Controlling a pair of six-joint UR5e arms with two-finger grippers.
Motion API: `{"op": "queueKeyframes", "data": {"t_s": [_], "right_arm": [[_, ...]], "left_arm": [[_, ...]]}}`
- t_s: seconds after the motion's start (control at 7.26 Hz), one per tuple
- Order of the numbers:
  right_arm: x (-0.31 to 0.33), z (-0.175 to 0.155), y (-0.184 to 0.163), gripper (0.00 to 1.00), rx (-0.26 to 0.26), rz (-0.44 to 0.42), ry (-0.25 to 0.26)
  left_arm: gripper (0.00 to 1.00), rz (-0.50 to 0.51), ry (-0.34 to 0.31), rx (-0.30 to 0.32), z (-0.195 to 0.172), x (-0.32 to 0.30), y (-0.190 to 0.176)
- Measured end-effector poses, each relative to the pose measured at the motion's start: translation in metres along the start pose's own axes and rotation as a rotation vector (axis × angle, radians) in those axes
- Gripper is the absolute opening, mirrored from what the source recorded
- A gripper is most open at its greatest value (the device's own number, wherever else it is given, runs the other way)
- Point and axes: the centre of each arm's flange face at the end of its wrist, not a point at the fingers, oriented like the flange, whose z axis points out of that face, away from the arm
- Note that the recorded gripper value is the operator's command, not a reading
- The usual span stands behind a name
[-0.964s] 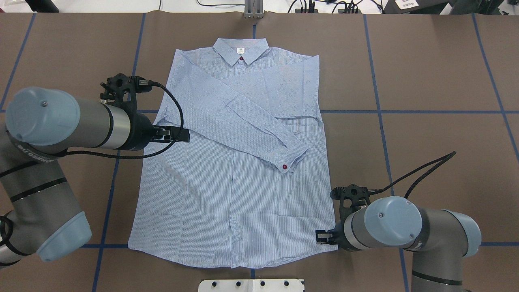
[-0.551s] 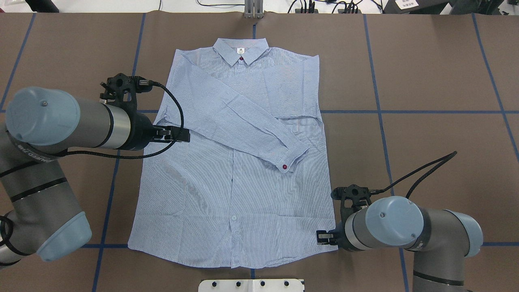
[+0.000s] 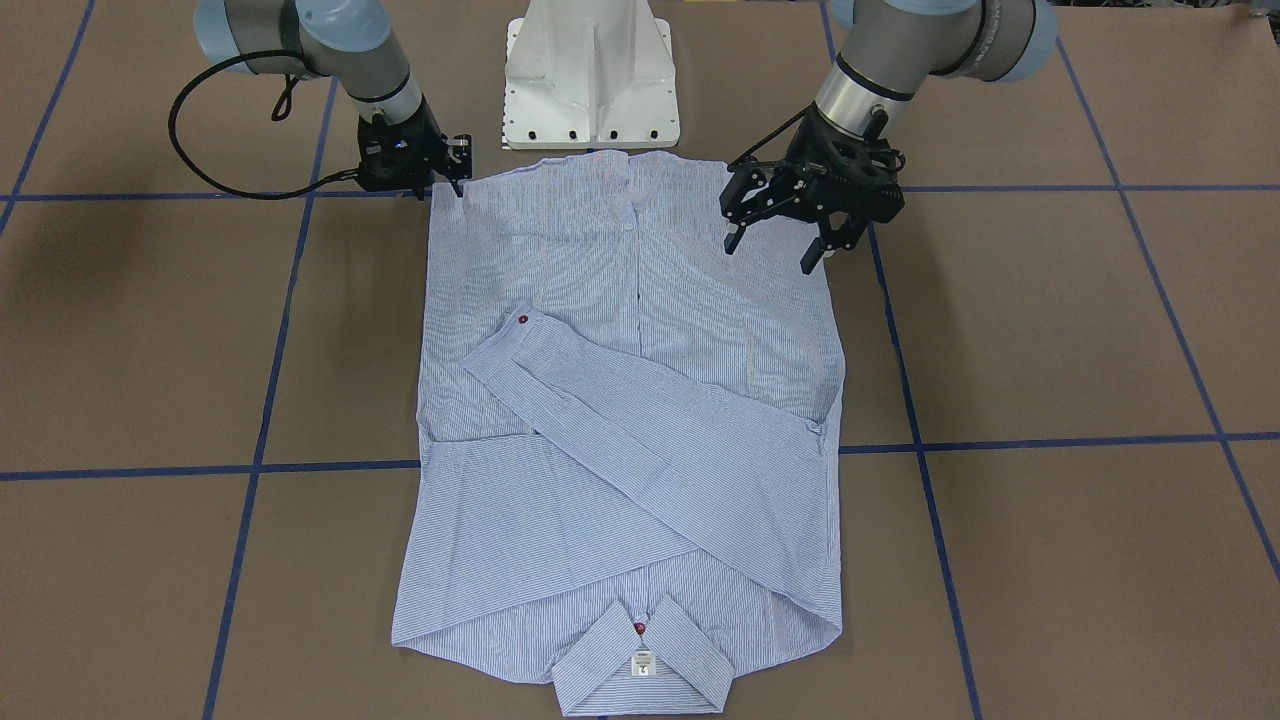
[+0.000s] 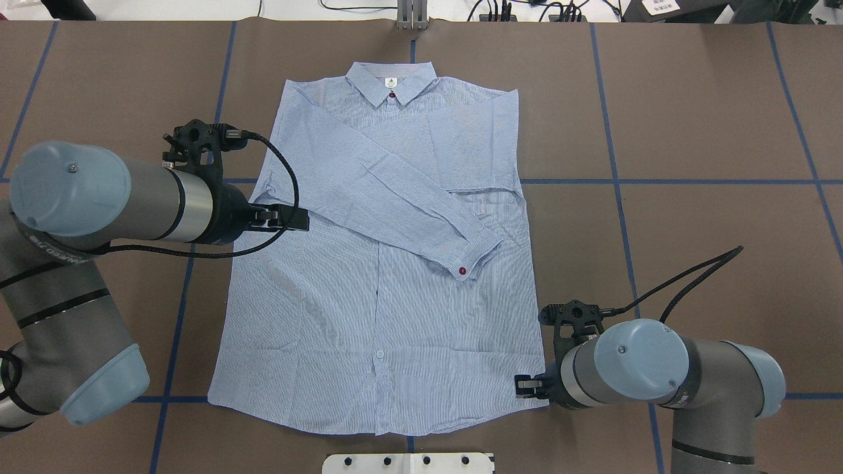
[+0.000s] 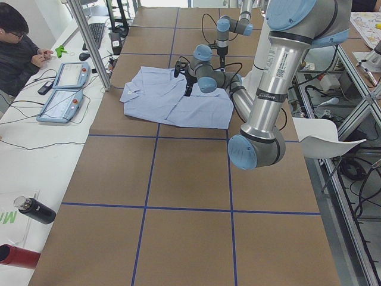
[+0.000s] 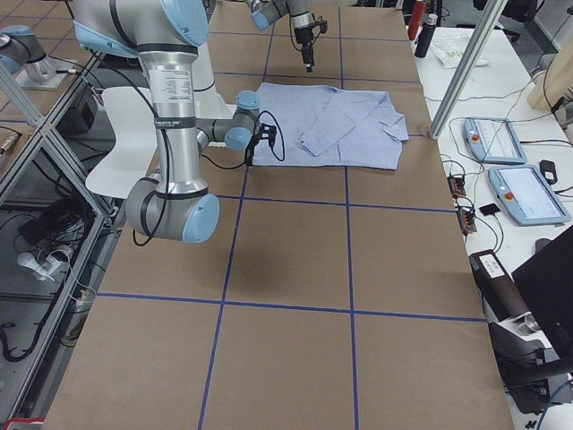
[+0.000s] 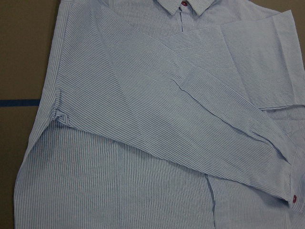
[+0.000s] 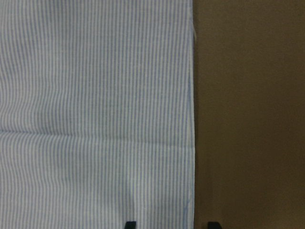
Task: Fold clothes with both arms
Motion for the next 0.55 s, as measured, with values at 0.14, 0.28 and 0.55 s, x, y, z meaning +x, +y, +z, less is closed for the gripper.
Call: {"op": "queueKeyframes", "data": {"t_s": [0.14,0.28,0.55], "right_arm": [[0.0000,0.0003,0.0003,0.51,-0.001,0.000,0.001],[-0.0002,0.0007,0.0011,0.51,-0.003,-0.001,0.002],[-0.0007,0.0018,0.0027,0.51,-0.007,-0.002,0.006]], "left_arm": [[1.00,-0.002,0.000,0.000,-0.0001,0.0002,-0.0001],[1.00,-0.003,0.000,0.000,-0.0002,0.0000,-0.0003],[1.00,-0.004,0.000,0.001,-0.0003,-0.0002,-0.0005]]}}
